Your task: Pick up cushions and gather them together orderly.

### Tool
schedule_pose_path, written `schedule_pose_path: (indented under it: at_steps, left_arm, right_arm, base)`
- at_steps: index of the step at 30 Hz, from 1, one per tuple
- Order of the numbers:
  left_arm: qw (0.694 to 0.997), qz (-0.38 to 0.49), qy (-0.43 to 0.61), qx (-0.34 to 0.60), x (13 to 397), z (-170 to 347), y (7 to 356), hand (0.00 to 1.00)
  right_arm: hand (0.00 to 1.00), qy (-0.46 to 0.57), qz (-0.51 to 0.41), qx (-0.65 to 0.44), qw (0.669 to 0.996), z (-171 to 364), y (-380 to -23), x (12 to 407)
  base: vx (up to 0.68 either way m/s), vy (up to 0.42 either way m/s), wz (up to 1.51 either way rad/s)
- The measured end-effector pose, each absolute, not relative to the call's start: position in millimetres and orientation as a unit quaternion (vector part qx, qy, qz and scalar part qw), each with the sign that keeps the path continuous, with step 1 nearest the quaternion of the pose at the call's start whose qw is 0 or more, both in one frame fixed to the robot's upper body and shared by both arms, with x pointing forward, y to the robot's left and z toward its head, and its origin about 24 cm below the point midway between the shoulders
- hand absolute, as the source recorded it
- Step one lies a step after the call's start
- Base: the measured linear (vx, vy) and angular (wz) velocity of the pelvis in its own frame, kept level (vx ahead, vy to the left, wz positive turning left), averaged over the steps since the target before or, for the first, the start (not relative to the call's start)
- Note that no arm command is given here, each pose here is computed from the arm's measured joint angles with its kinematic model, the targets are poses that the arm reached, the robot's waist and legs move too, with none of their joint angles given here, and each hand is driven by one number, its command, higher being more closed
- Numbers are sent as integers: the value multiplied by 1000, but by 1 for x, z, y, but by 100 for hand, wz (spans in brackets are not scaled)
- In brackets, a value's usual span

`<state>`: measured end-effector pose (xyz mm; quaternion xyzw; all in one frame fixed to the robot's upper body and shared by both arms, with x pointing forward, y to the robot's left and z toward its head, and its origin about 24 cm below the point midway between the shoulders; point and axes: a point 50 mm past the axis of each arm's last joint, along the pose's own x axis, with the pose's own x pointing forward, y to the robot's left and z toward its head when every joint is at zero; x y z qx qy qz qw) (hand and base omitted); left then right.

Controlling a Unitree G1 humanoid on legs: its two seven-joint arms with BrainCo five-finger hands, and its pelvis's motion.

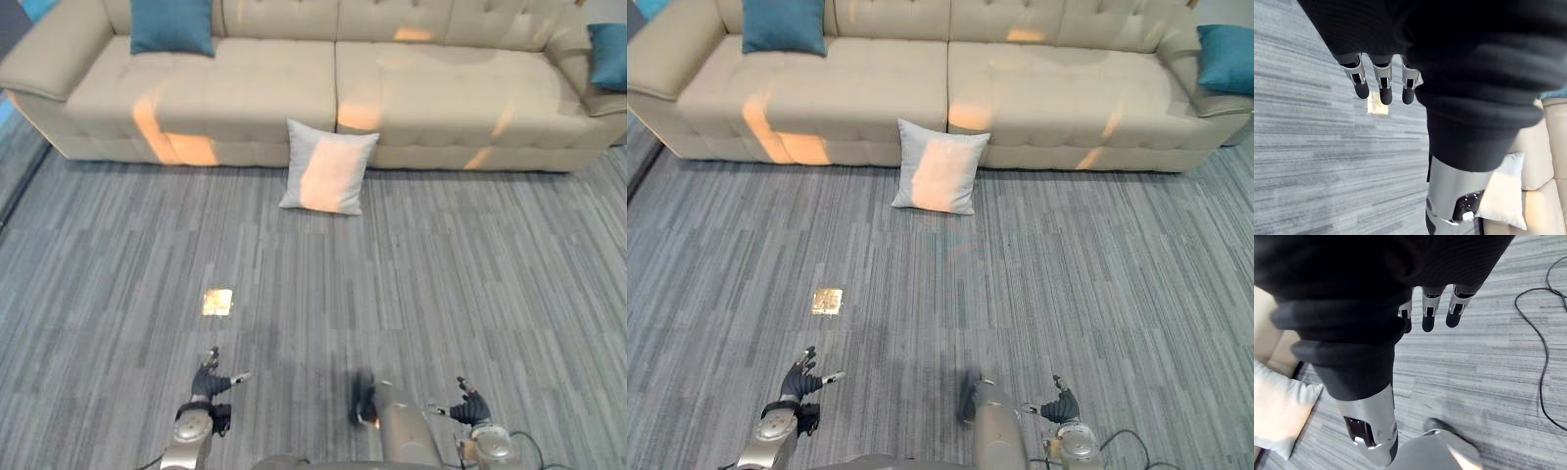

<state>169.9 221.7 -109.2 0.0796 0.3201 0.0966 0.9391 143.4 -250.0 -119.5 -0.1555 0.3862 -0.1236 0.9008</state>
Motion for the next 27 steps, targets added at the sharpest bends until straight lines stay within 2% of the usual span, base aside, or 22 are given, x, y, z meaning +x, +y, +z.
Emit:
schedule_pose_path:
  at_steps: [5, 10, 16, 19, 23, 27]
  left_arm:
    - [936, 101, 332, 60, 163, -115, 213, 0]
    - [937, 102, 330, 55, 161, -115, 212, 0]
    - [925, 109, 362, 43, 138, -126, 206, 0]
    - [927, 105, 357, 44, 143, -125, 205, 0]
    - [923, 105, 365, 66, 141, -125, 215, 0]
    - [927, 113, 349, 78, 151, -119, 222, 0]
  right_arm:
    - [0, 372, -128, -145, 908, -116, -250, 151]
    - [0, 342, -154, -126, 918, -106, -254, 167]
    - [0, 369, -158, -121, 908, -115, -253, 152]
    - [0, 391, -158, -120, 899, -122, -251, 136]
    - [0, 397, -135, -112, 901, -127, -235, 136]
    - [0, 370, -122, -117, 914, -120, -231, 155]
  base:
    - [678, -226, -7]
    - [512, -44, -45]
    - [518, 216, -66]
    - [542, 255, 15]
    - [569, 217, 3]
    - [437, 21, 20]
